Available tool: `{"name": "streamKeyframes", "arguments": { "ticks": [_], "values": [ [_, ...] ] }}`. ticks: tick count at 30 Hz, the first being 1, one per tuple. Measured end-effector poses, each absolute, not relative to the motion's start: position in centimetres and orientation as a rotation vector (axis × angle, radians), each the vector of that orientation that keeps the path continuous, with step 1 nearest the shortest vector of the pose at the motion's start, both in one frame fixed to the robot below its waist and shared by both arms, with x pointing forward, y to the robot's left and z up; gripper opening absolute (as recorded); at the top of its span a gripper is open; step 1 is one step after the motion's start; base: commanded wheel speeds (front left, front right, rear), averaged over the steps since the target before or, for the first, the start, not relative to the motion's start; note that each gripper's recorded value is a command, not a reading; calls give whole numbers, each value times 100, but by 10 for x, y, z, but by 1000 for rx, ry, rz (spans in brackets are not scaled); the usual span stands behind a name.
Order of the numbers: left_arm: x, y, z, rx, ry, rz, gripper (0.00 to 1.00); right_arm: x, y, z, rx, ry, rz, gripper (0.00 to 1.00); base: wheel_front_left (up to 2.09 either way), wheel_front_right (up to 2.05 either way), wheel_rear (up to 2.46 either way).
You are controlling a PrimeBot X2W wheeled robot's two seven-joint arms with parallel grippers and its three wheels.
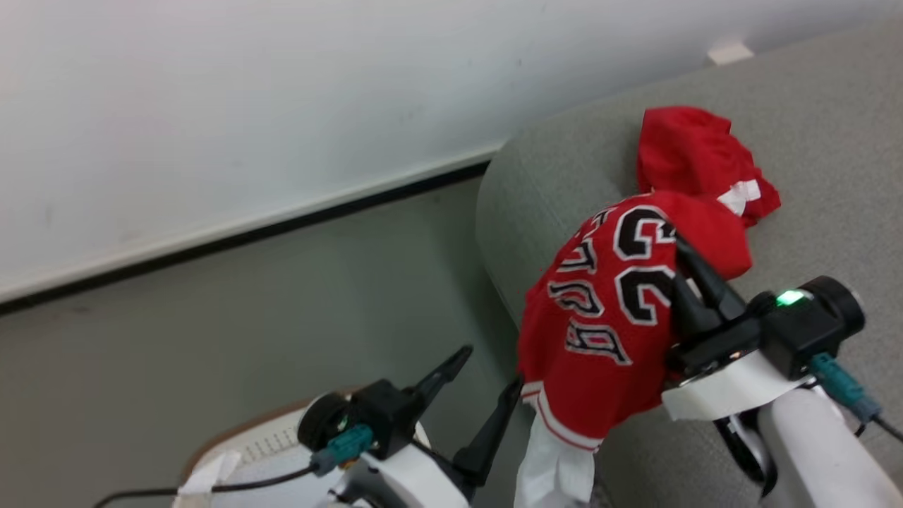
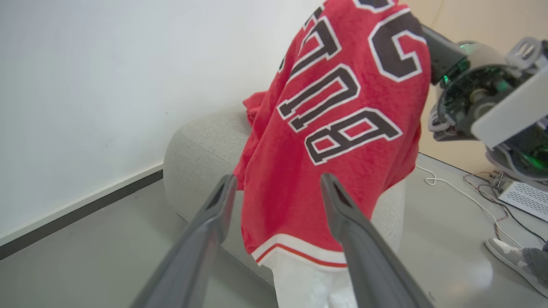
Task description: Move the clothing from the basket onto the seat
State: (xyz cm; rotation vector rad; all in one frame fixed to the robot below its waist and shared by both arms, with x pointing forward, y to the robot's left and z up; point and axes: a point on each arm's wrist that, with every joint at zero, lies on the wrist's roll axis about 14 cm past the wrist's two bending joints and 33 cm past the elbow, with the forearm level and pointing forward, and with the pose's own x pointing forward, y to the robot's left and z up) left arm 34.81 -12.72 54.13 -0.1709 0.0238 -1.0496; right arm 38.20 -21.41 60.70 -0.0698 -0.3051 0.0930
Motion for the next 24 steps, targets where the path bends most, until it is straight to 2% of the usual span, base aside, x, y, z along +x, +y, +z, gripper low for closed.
{"name": "streamKeyframes", "arguments": {
  "ticks": [5, 10, 18, 24],
  "values": [
    [364, -143, 544, -177, 0, -1120, 100, 408, -243, 609, -84, -308, 18, 0, 0, 0, 0],
    [392, -151, 539, -206, -19, -1148, 100, 452, -278, 619, -138, -328, -51, 0, 0, 0, 0],
    [438, -144, 485, -266, 60, -1110, 100, 543, -354, 646, -211, -379, -196, 0, 0, 0, 0],
    [460, -123, 443, -288, 133, -1029, 100, 572, -425, 646, -231, -380, -386, 0, 0, 0, 0]
  ]
}}
